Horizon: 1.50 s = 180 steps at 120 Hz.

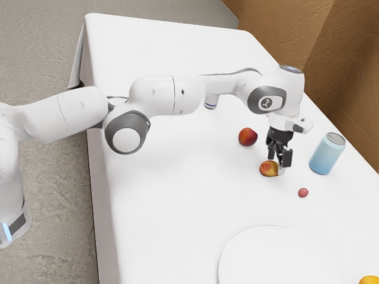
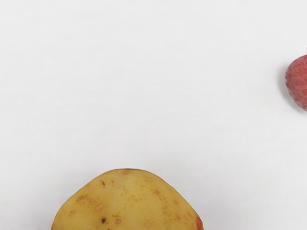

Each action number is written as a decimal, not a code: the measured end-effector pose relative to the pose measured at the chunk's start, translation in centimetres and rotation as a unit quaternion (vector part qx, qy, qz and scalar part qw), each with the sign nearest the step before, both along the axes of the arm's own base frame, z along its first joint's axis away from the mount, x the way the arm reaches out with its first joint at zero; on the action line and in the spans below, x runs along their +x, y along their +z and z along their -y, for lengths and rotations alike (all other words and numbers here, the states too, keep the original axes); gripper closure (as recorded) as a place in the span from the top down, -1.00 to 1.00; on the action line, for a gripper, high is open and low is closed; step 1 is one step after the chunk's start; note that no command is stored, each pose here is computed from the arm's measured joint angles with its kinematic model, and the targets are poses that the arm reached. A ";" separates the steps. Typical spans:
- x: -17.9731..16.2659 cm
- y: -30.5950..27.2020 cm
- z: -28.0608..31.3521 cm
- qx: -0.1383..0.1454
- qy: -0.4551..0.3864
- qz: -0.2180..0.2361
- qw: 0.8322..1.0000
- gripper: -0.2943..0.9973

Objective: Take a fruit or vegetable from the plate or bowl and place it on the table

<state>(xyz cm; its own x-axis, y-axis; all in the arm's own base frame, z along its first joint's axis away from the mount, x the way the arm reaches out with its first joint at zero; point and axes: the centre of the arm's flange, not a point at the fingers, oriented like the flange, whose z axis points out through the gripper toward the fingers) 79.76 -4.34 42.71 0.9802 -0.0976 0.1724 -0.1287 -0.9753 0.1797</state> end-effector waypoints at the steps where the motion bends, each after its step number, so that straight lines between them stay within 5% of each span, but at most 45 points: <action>1: 0.0 0.0 0.0 0.000 0.000 0.000 1.000 0.54; 74: 0.0 -1.2 -0.5 0.003 0.017 -0.016 1.000 0.54; 101: -1.6 7.4 0.1 0.028 -0.001 0.032 0.999 0.54; 117: -4.2 10.4 2.3 0.062 -0.021 -0.007 0.998 0.54; 140: -4.0 5.9 1.3 0.068 0.010 -0.056 0.996 0.54; 180: -3.0 3.8 2.5 0.055 0.030 -0.045 0.997 0.54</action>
<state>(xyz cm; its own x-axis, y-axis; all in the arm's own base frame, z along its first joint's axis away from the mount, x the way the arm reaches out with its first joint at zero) 76.75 -6.88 46.53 0.9958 -0.0525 0.0754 -0.0585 -0.9952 0.0791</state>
